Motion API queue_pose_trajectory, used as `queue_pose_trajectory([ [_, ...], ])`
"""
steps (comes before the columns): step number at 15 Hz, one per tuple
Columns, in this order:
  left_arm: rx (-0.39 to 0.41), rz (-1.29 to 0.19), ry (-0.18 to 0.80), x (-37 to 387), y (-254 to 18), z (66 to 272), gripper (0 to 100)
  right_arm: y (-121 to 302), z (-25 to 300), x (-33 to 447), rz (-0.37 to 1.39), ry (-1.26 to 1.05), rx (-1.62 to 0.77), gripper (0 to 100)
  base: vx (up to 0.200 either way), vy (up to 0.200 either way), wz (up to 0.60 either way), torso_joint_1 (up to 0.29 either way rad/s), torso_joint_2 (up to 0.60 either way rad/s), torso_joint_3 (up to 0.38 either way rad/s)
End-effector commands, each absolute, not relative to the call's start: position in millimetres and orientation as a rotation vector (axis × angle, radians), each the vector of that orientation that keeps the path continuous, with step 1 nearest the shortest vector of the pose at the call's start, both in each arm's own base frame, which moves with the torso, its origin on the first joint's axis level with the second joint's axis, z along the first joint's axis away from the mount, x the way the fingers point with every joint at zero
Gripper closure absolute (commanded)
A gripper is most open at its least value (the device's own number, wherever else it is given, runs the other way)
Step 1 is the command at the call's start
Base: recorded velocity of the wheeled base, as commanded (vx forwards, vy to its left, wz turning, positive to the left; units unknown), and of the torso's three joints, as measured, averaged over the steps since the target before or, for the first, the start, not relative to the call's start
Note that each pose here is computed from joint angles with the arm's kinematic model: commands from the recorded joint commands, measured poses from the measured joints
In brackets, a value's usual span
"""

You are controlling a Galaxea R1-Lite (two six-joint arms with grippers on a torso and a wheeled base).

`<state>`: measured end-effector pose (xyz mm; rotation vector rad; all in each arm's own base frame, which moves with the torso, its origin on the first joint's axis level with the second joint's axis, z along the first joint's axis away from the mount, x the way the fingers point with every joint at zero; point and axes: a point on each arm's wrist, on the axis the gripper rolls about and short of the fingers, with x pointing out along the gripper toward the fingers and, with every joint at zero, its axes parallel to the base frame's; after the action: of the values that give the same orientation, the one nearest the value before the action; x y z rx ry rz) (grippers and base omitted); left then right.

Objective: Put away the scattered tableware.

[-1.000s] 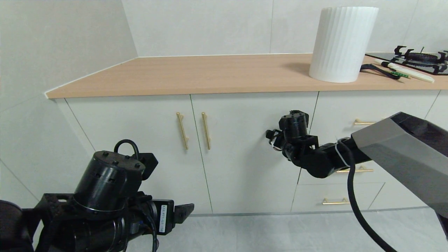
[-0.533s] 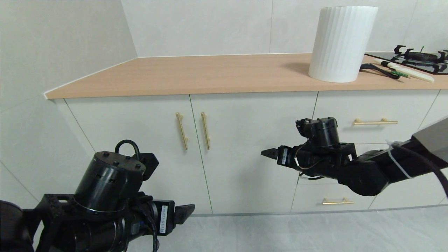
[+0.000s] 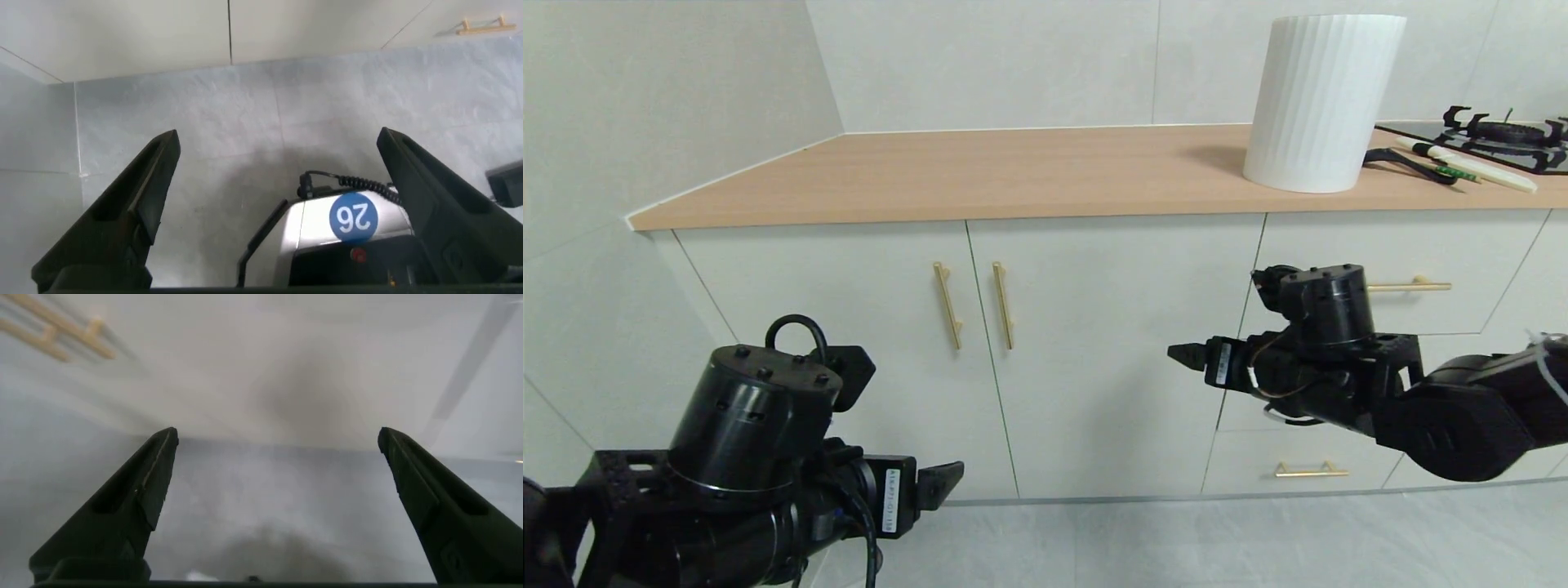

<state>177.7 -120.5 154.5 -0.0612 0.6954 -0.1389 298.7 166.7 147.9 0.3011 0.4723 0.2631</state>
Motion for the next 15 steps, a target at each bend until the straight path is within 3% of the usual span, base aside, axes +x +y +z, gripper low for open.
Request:
queue_pose_trajectory([
  [1,-0.074,-0.104,0.649,173.4,-113.7,162.5,0,135.7,176.1,261.0,0.187,0.38,0.308,0,0.0,0.0,0.0,0.0,0.0,0.0],
  [4,-0.088,0.015,0.545,157.6,-93.0,174.4,0,100.5,203.9,212.6,0.108,0.255,0.332,0,0.0,0.0,0.0,0.0,0.0,0.0],
  [6,-0.141,0.05,0.433,129.1,-68.2,188.9,0,65.2,213.6,162.3,0.069,0.152,0.303,0,0.0,0.0,0.0,0.0,0.0,0.0],
  [9,-0.028,0.095,0.238,64.7,-18.3,187.6,0,18.1,215.4,85.1,-0.027,-0.02,0.211,0,0.0,0.0,0.0,0.0,0.0,0.0],
  [12,0.056,0.105,0.033,12.0,6.1,184.0,0,-1.0,210.2,27.4,-0.091,-0.102,0.15,0,0.0,0.0,0.0,0.0,0.0,0.0],
  [15,0.077,0.177,-0.034,-17.7,14.6,173.9,0,-9.3,201.9,-14.7,-0.19,-0.209,0.046,0,0.0,0.0,0.0,0.0,0.0,0.0],
])
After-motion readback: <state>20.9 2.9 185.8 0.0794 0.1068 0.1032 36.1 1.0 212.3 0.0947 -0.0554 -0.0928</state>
